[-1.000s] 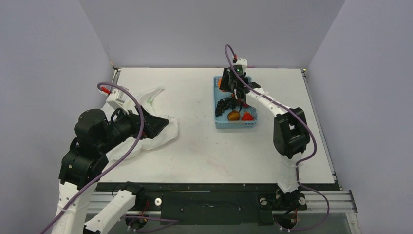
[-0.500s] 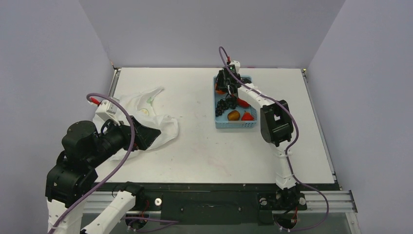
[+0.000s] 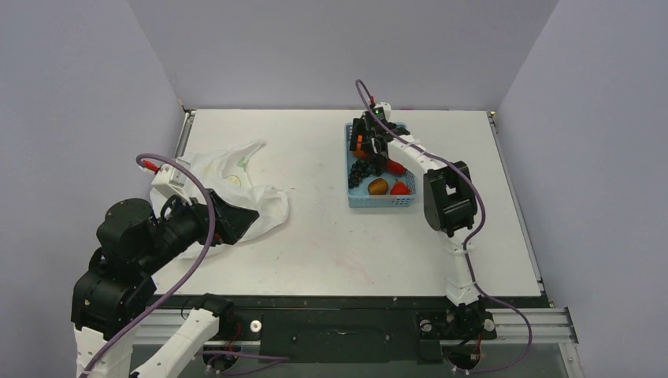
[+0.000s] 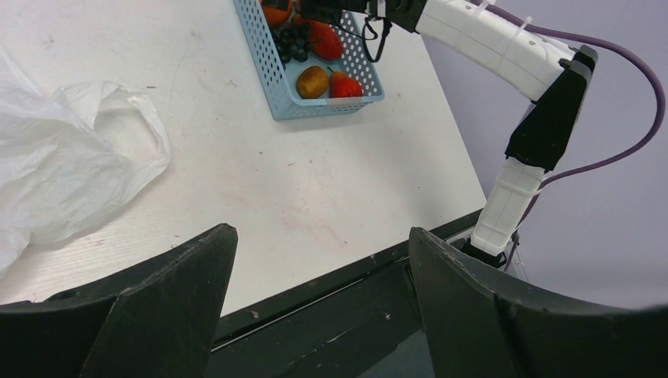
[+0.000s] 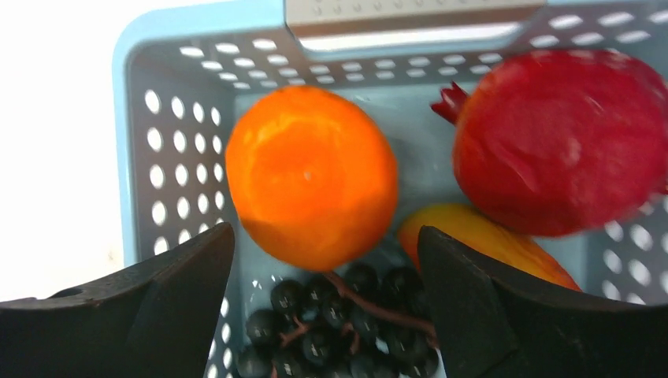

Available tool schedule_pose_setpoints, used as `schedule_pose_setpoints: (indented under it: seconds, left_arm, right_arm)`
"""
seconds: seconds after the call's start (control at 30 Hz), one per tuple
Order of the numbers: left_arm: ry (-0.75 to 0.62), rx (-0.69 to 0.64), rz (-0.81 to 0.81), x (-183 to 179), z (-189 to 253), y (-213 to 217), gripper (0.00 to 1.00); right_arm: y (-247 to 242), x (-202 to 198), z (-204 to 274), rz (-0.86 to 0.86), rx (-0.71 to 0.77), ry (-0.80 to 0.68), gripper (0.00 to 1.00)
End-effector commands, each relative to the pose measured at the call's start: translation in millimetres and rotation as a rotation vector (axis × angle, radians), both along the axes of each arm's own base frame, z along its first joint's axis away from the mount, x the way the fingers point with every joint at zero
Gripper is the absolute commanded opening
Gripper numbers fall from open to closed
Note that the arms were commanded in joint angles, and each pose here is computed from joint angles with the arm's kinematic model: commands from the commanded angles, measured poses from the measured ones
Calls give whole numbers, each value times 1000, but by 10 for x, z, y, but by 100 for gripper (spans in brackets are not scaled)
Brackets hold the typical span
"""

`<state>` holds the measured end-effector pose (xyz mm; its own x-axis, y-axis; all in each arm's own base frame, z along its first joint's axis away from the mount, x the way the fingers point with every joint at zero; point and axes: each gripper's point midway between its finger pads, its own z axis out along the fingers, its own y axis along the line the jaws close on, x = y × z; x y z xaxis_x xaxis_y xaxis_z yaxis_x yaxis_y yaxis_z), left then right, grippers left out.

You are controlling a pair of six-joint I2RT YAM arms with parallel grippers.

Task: Take the fake fruits out of the plastic bag
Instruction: Place the fake fruit in the bin, then reset both arms

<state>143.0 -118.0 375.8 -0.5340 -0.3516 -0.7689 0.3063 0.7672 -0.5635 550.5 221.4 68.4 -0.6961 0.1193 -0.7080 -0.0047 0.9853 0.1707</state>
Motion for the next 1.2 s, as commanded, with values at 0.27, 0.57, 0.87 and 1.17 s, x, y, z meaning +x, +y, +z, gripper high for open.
schedule_pose_setpoints:
  seconds: [0.27, 0.57, 0.87, 1.17]
  left_arm:
    - [-267, -36, 48, 164, 639, 59, 86]
    - [-589, -153, 61, 33, 1370, 111, 97]
    - [-753, -200, 170, -253, 1831, 399, 97]
    - [-816, -186, 248, -449, 1984, 613, 97]
  right_arm:
    - [-791, -1278, 1884, -97, -67, -235, 87]
    - [-1461, -2558, 3000, -134, 28, -512, 89]
    - [-1916, -3493, 3496, -168, 139, -710, 89]
    - [-2378, -3921, 3557, -319, 139, -810, 90]
